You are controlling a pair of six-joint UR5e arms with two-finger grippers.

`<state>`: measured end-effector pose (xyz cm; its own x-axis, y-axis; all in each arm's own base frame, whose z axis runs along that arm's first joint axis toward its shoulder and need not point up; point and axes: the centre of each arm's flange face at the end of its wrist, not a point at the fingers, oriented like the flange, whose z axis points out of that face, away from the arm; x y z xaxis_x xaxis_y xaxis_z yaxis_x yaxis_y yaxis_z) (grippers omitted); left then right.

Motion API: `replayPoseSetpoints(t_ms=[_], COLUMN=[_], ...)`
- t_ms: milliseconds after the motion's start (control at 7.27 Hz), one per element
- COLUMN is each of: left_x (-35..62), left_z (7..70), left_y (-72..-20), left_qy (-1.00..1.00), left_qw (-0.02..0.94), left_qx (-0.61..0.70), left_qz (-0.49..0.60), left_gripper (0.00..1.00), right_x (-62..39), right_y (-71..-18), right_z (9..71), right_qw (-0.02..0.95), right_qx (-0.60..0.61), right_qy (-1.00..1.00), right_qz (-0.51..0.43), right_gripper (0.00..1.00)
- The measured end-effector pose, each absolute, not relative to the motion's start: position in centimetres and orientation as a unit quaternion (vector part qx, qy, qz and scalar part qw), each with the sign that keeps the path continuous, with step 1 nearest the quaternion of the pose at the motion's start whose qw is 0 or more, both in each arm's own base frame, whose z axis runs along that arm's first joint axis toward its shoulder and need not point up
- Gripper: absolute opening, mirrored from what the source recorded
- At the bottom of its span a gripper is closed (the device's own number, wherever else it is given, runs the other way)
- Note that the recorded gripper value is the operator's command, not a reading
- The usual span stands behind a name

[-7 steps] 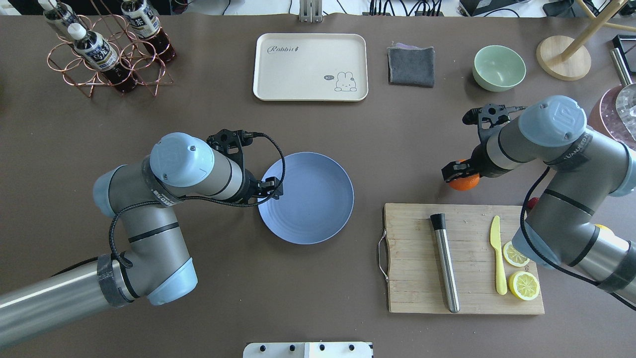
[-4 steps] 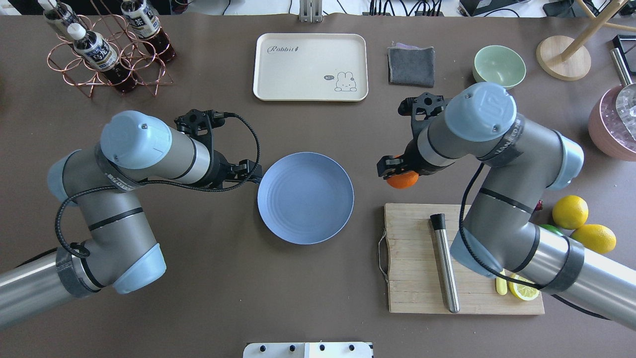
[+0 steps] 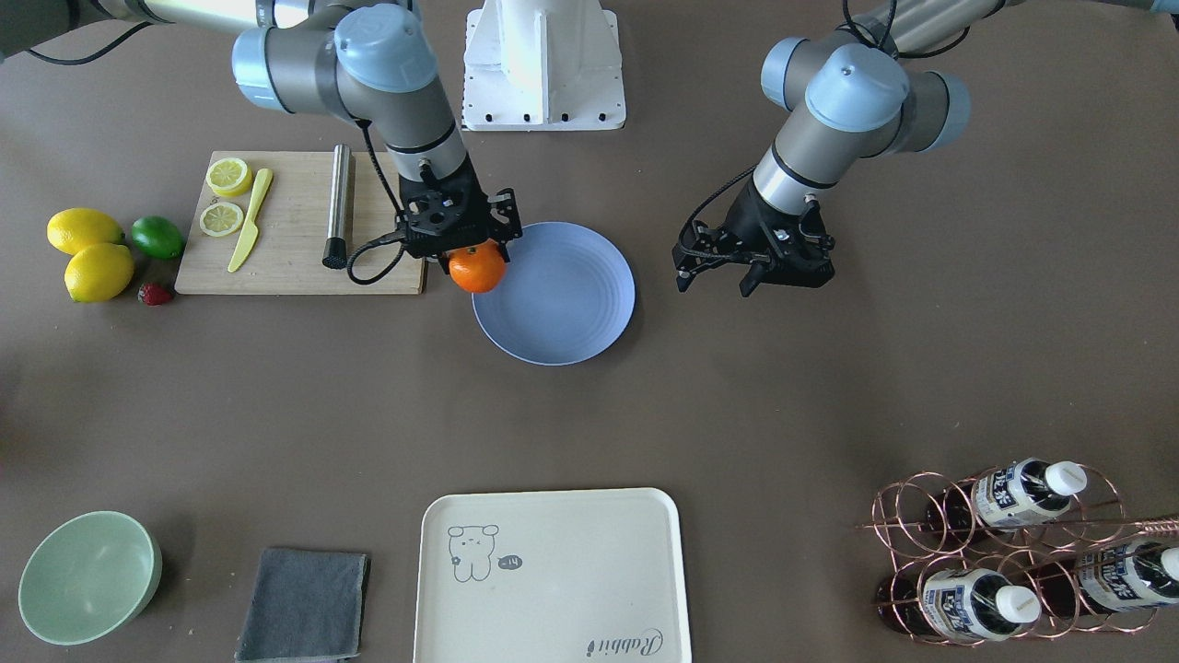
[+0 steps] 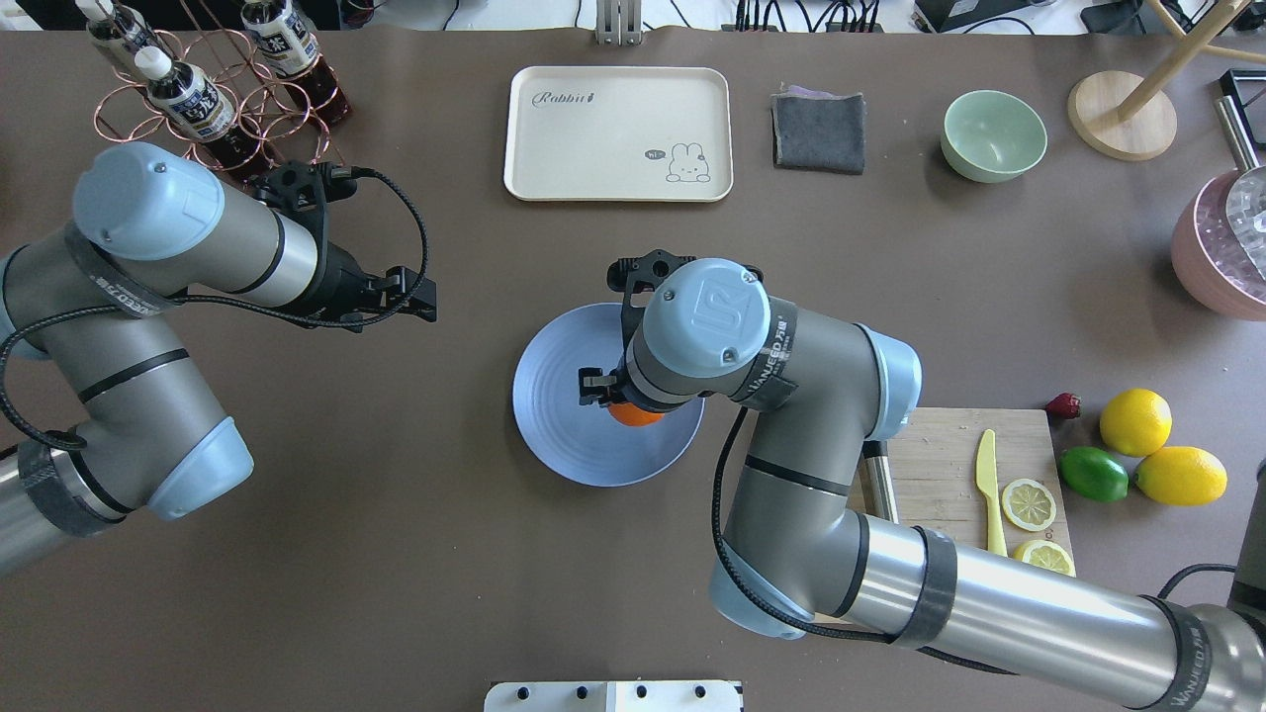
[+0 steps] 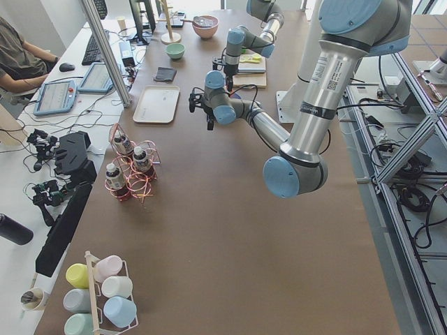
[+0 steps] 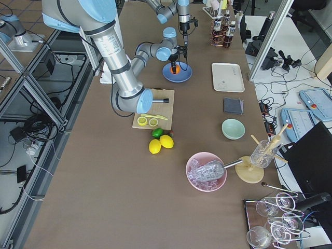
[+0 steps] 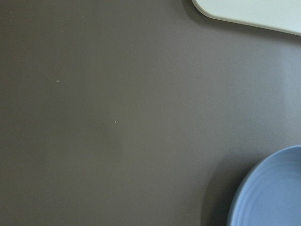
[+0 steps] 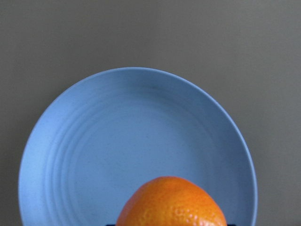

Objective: Pick orange to plate
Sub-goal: 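Carry the orange over the blue plate with the right gripper while the left arm retracts, then lower the orange onto the blue plate and open the right gripper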

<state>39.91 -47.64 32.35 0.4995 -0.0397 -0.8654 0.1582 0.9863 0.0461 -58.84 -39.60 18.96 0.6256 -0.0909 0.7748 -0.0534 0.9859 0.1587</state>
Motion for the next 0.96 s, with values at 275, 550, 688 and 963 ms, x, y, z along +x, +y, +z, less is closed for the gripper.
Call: replayPoseSetpoints(t_ms=[275, 550, 688, 963], left_x=[39.4, 39.3, 39.3, 39.3], left_z=[33.3, 33.5, 33.5, 33.6], left_y=[-47.7, -47.7, -47.7, -47.8], left_qy=[0.492, 0.491, 0.491, 0.490], left_qw=[0.866, 0.867, 0.867, 0.867], left_qx=[0.057, 0.056, 0.056, 0.056], left_qz=[-0.061, -0.062, -0.062, -0.062], left_gripper=[0.94, 0.94, 0.94, 0.94], right_x=[-61.4, -62.2, -62.4, -62.5], right_y=[-39.5, -39.7, -39.7, -39.8], right_z=[18.8, 19.4, 19.6, 19.8], right_qw=[0.903, 0.907, 0.908, 0.909], right_qx=[0.080, 0.078, 0.078, 0.076], right_qy=[-0.423, -0.415, -0.412, -0.410], right_qz=[-0.009, -0.011, -0.012, -0.010], right_gripper=[0.00, 0.05, 0.26, 1.00])
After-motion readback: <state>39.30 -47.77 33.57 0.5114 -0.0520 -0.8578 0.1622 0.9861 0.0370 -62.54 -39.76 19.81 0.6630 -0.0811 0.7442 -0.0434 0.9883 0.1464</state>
